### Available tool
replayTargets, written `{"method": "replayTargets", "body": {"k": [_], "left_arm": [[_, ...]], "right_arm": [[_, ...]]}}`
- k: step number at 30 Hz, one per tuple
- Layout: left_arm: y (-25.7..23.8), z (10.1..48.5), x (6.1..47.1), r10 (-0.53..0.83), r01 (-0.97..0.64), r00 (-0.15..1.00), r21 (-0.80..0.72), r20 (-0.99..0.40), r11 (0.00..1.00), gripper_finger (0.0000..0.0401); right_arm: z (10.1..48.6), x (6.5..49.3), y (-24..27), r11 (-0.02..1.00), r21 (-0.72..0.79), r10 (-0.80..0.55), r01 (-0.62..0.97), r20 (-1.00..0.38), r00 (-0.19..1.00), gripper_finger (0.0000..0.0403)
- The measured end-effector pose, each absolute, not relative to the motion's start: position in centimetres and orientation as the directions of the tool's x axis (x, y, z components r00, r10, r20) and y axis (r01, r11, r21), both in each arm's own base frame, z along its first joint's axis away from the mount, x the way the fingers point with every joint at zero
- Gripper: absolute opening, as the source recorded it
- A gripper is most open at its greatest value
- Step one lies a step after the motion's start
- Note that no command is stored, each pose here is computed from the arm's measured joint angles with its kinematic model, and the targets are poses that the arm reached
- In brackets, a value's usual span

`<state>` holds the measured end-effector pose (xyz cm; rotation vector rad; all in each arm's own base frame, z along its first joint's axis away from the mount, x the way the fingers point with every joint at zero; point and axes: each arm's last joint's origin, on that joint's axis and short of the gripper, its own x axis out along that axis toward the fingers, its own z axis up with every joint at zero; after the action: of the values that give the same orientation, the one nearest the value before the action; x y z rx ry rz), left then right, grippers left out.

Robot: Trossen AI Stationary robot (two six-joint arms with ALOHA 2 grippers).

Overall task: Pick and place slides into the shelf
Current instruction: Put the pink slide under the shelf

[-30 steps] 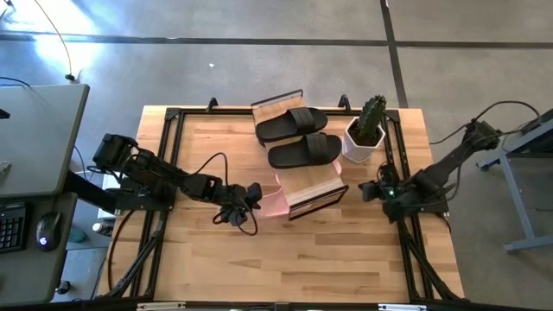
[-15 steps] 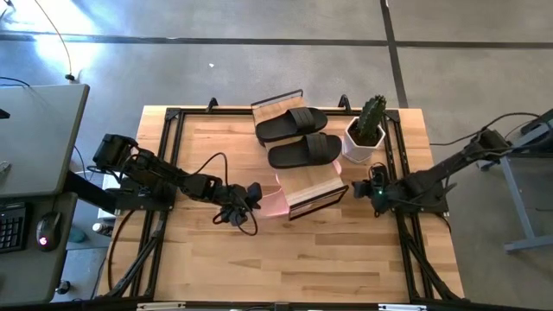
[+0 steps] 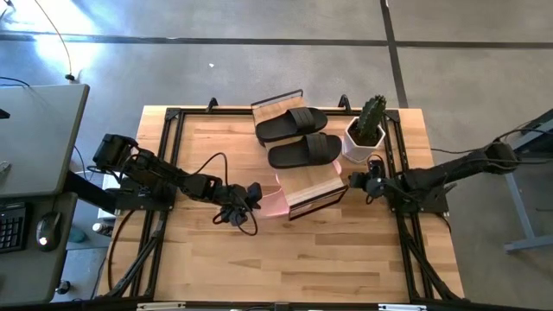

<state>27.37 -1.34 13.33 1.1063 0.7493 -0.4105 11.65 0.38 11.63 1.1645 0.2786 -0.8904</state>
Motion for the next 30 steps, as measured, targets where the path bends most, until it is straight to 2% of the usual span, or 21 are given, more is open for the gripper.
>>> {"method": "replayTargets", "body": {"k": [9, 15, 19, 24, 30], "left_arm": [[-1.3, 13.3, 27.4, 0.063, 0.641, 0.691, 0.65, -0.72, 0.408, 0.0035], [-1.3, 13.3, 27.4, 0.064, 0.641, 0.691, 0.651, -0.72, 0.408, 0.0035], [-1.3, 13.4, 27.4, 0.068, 0.639, 0.696, 0.66, -0.715, 0.396, 0.0035], [-1.3, 13.5, 27.5, 0.068, 0.629, 0.707, 0.669, -0.704, 0.396, 0.0035], [-1.3, 13.5, 27.6, 0.067, 0.627, 0.709, 0.671, -0.702, 0.396, 0.0035]], "right_arm": [[11.4, 11.7, -0.5, -0.093, 0.713, -0.47, 0.694, -0.646, 0.601, 0.0], [11.0, 11.7, -1.5, -0.164, 0.69, -0.498, 0.705, -0.675, 0.544, 0.0], [10.8, 12.2, -2.0, -0.195, 0.689, -0.483, 0.698, -0.687, 0.543, 0.0], [10.7, 13.2, -2.6, -0.186, 0.706, -0.46, 0.683, -0.677, 0.575, 0.0], [10.0, 13.1, -3.3, -0.205, 0.661, -0.465, 0.722, -0.715, 0.522, 0.0]]}}
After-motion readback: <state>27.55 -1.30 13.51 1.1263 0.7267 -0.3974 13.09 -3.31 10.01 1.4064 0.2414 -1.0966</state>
